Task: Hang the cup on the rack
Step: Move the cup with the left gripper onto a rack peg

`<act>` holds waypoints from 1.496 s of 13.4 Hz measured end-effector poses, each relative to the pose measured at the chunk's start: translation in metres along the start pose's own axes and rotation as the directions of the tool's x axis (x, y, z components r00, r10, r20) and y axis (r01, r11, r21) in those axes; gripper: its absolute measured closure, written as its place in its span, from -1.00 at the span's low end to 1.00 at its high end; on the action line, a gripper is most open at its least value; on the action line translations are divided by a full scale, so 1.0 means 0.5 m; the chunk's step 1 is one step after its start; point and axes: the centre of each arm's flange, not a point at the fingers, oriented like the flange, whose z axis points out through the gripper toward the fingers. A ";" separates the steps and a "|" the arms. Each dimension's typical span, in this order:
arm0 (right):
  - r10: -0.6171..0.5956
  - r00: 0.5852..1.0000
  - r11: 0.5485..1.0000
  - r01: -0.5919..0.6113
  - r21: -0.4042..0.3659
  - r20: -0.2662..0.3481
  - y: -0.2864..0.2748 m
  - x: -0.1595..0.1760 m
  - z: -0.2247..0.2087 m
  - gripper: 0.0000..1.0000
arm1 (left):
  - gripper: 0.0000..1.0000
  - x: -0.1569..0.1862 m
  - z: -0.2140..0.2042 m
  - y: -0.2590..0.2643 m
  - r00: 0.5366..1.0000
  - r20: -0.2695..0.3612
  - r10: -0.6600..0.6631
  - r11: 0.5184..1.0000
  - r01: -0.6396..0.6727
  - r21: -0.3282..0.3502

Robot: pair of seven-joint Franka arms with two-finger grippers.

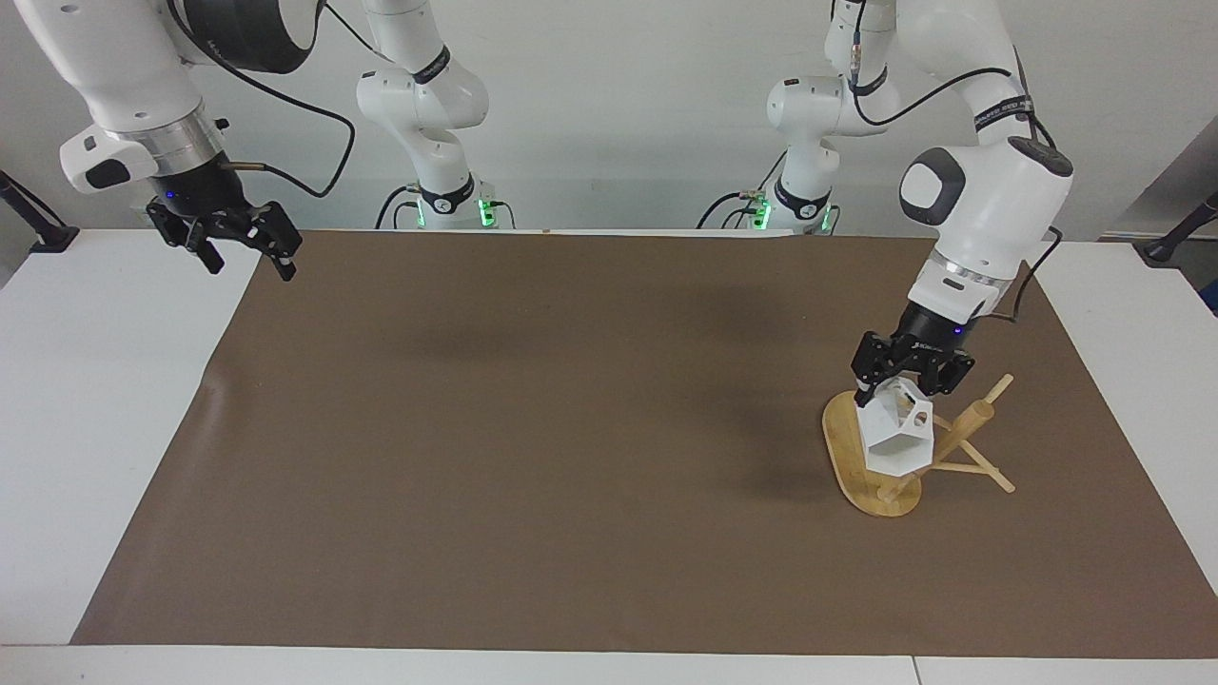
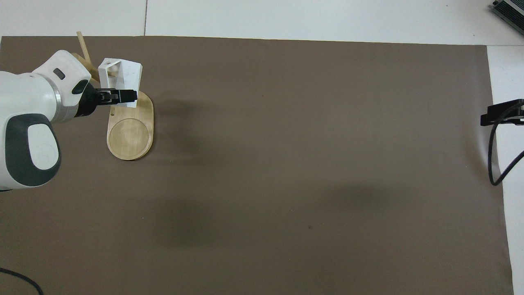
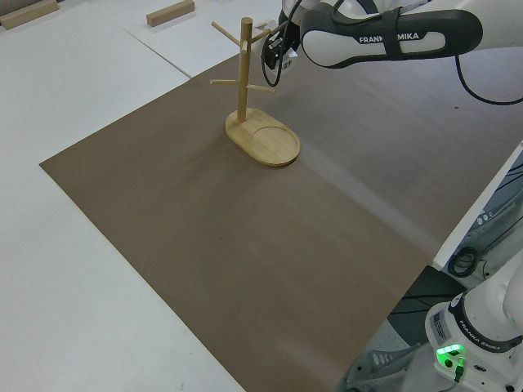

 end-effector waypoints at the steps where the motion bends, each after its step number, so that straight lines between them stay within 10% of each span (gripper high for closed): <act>1: -0.001 1.000 1.000 0.001 0.000 0.000 -0.001 0.000 0.000 -1.00 | -0.48 0.000 0.002 -0.004 1.000 0.001 -0.029 1.000 0.029 -0.005; 14: -0.001 1.000 1.000 0.001 0.000 0.000 -0.002 0.000 0.000 -1.00 | -0.48 0.003 0.009 -0.060 0.968 0.019 -0.251 0.959 0.251 -0.134; 20: -0.001 1.000 1.000 0.001 0.000 -0.001 -0.002 0.000 -0.001 -1.00 | -1.00 0.006 0.005 -0.062 0.969 0.016 -0.248 0.960 0.248 -0.129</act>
